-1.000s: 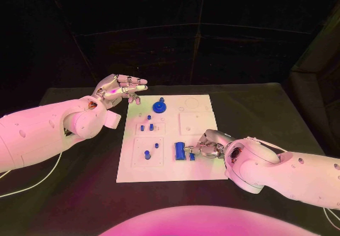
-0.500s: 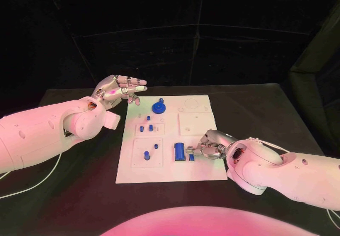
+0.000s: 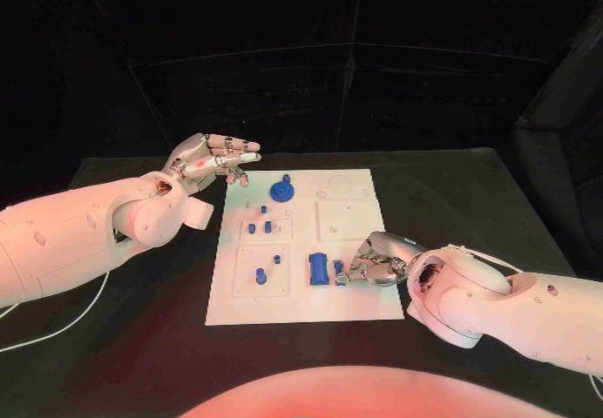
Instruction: Assemble the parts on the task board
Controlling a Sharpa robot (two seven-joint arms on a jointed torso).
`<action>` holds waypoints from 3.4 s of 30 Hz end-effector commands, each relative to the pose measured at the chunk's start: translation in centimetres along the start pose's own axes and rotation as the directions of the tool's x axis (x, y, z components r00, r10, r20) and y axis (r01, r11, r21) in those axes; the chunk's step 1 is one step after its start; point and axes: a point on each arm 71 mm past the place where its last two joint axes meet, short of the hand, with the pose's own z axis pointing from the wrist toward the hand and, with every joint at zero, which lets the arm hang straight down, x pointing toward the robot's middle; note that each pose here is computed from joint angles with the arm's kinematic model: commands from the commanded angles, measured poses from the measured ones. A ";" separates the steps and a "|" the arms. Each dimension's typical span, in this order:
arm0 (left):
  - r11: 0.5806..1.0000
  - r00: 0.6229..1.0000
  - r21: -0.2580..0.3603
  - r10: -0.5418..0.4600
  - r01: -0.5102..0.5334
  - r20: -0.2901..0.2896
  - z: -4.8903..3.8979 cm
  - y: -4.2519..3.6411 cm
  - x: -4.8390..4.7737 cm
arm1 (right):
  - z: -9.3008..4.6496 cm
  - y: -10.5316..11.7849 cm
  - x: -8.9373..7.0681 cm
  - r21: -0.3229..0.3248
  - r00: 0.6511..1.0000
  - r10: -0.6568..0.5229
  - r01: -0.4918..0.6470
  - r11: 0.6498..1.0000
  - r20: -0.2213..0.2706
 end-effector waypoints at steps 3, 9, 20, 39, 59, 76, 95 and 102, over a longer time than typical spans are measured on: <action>1.000 1.000 0.004 -0.008 0.008 -0.010 0.06 -0.10 0.11 | -0.1 0.2 0.1 -0.031 1.000 -0.017 0.017 0.999 -0.019; 1.000 1.000 0.004 -0.008 0.008 -0.010 0.04 -0.10 0.11 | 0.1 0.0 0.1 -0.021 0.999 -0.023 0.023 1.000 -0.028; 1.000 1.000 0.003 -0.009 0.009 -0.011 0.02 -0.11 0.17 | 1.2 -0.7 0.0 0.013 1.000 -0.022 0.022 1.000 -0.015; 1.000 1.000 0.003 -0.006 0.006 -0.005 -0.03 -0.12 0.05 | 0.7 -0.8 -1.6 -0.190 0.967 0.249 -0.234 0.953 0.061; 0.987 0.980 0.034 -0.158 0.155 0.119 1.93 1.98 -1.17 | 9.6 -5.9 -11.4 -0.396 0.555 0.826 -0.738 0.546 0.104; 0.993 0.977 -0.013 -0.117 0.121 0.179 2.62 4.15 -0.09 | 11.6 -5.6 -11.5 -0.383 0.536 0.819 -0.726 0.571 0.205; 1.000 0.915 -0.027 0.008 0.003 0.404 -0.82 3.25 5.80 | 6.4 -1.0 -8.7 -0.413 0.370 0.882 -0.783 0.465 0.291; 0.999 0.899 -0.028 0.027 -0.017 0.438 -1.52 2.84 6.67 | 6.4 -1.0 -8.7 -0.413 0.370 0.882 -0.783 0.465 0.292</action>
